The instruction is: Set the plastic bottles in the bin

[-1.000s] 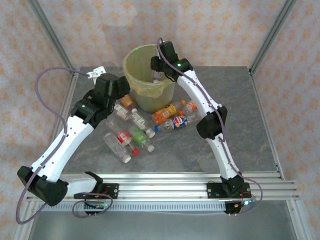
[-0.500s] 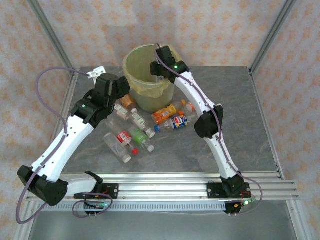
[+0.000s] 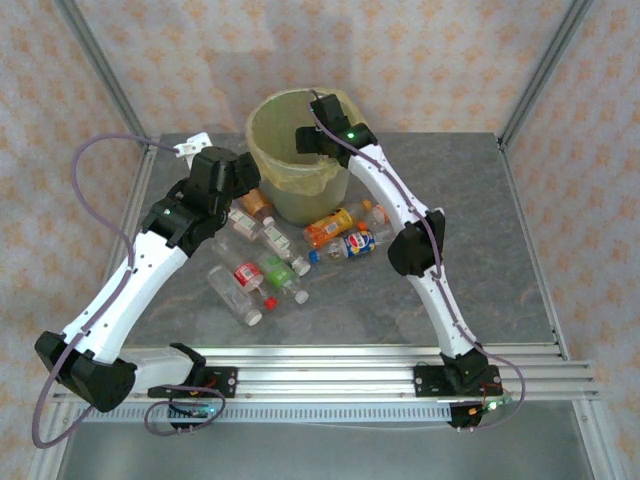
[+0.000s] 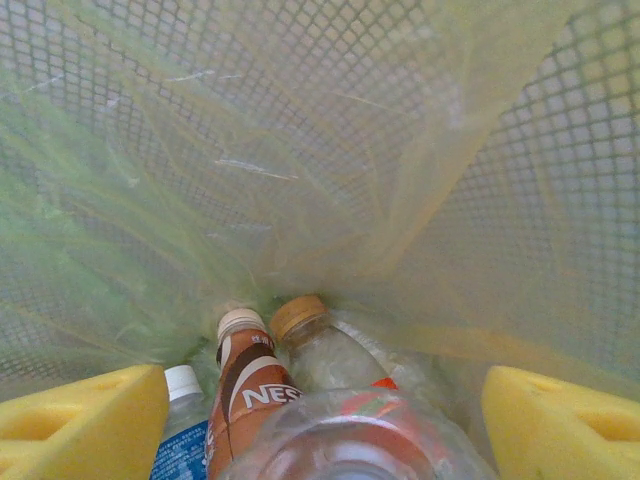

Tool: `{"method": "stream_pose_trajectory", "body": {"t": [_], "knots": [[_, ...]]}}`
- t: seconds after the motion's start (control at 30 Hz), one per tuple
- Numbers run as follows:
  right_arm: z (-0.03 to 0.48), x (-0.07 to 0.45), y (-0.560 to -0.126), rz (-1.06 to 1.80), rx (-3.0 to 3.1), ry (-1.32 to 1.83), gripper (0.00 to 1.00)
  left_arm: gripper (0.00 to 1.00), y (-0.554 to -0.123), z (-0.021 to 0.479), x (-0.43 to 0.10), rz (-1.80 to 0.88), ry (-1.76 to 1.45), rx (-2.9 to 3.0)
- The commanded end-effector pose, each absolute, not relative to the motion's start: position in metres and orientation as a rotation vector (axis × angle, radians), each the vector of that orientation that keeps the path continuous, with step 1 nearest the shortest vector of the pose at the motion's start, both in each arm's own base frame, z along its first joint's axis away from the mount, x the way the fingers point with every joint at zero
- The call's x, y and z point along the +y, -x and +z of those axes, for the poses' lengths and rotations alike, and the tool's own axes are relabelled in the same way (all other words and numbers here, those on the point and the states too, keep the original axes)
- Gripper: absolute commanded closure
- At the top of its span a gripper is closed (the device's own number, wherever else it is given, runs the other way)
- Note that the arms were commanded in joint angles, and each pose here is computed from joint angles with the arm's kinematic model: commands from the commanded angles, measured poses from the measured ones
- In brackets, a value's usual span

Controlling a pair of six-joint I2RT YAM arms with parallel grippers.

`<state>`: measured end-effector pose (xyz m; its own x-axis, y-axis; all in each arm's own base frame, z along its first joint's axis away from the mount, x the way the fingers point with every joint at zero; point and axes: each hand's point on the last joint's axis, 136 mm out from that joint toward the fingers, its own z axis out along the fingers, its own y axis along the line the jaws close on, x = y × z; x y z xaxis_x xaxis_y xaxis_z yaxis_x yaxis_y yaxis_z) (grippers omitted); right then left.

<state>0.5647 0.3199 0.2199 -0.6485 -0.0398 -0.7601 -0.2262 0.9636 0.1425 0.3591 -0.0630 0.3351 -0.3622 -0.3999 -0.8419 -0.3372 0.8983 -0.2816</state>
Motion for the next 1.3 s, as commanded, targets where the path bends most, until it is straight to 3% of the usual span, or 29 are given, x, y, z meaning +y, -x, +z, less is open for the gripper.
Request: {"method": "stream_pose_trajectory", "body": {"t": [0.0, 1.27], "knots": [[0.236, 0.322, -0.571, 0.281, 2.204, 0.175, 0.17, 0.0, -0.356, 0.341, -0.054, -0.044, 0.558, 1.96], [0.388, 0.309, -0.548, 0.408, 1.9, 0.141, 0.06, 0.0, -0.34, 0.353, -0.038, -0.008, 0.587, 1.91]]}}
